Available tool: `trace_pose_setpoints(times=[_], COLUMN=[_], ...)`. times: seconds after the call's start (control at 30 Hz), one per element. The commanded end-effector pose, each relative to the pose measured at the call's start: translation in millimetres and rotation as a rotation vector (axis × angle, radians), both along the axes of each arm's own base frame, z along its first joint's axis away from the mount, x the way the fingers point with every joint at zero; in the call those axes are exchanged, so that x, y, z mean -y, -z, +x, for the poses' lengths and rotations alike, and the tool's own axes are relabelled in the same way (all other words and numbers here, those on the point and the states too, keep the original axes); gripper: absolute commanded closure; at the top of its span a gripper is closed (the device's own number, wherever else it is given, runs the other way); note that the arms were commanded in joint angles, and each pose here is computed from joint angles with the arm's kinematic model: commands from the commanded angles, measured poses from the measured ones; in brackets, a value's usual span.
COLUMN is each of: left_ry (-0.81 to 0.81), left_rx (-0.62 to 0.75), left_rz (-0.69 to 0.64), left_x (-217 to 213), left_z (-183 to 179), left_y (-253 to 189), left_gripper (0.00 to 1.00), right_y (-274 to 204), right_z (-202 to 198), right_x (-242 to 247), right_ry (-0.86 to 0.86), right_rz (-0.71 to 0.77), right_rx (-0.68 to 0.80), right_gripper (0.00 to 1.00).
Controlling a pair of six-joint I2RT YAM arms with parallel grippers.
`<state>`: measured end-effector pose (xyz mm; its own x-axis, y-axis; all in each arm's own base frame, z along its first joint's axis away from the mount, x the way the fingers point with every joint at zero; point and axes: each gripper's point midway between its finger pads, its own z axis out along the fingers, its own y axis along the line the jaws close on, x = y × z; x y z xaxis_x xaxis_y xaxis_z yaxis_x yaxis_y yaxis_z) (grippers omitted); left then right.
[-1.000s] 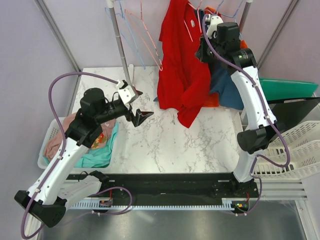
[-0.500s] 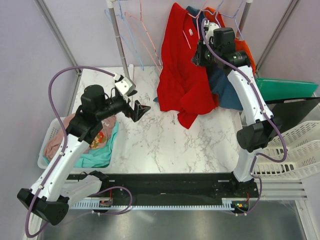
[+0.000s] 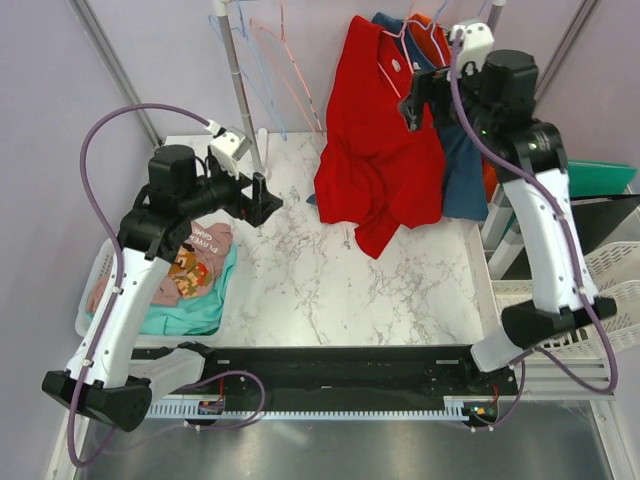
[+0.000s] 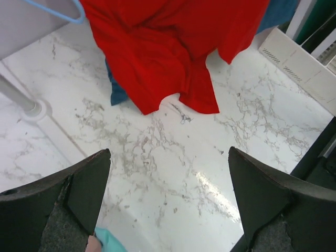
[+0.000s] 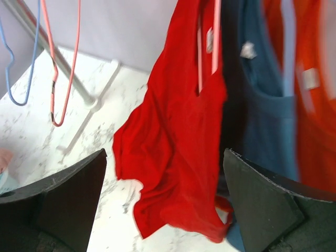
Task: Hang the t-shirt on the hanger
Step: Place the hanger at the clothesline, then reset both arms
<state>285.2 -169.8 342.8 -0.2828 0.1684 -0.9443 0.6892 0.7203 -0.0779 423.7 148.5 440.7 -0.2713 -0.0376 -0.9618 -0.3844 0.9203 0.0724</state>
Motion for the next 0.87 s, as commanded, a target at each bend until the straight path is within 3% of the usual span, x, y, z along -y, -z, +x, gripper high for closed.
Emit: trace_pose_setpoints(times=[0.0, 0.13, 0.3, 0.37, 0.5, 0.67, 0.83], left_ry=[-0.072, -0.203, -0.404, -0.434, -0.457, -0.471, -0.489], left_rx=[-0.129, -0.144, -0.217, -0.256, -0.298, -0.270, -0.251], left_rz=[-0.019, -0.015, 0.062, 0.096, 0.117, 0.122, 0.153], left_x=[-19.3, -48.5, -86.7, -93.8, -100.0, -107.3, -115.7], left_z=[-1.1, 15.1, 22.5, 16.4, -3.1, -26.4, -37.5], left_y=[-3.1, -10.3, 10.9, 25.2, 56.0, 62.5, 69.9], left_gripper=[0.01, 0.01, 0.01, 0.01, 0.01, 0.01, 0.01], right_y=[-60.1, -56.9, 4.0, 45.9, 90.0, 155.6, 171.4], right_z=[-43.7, -74.7, -125.8, -137.4, -173.5, -201.9, -213.1], right_x=[38.5, 42.3, 19.1, 17.4, 23.4, 35.7, 46.8], right_ry=[0.082, 0.020, -0.216, -0.255, -0.309, -0.344, -0.317], right_rz=[-0.089, -0.154, -0.166, -0.179, -0.214, -0.291, -0.327], right_rx=[0.207, 0.239, 0.115, 0.016, -0.035, -0.143, -0.134], right_gripper=[0.02, 0.02, 0.02, 0.02, 0.02, 0.02, 0.02])
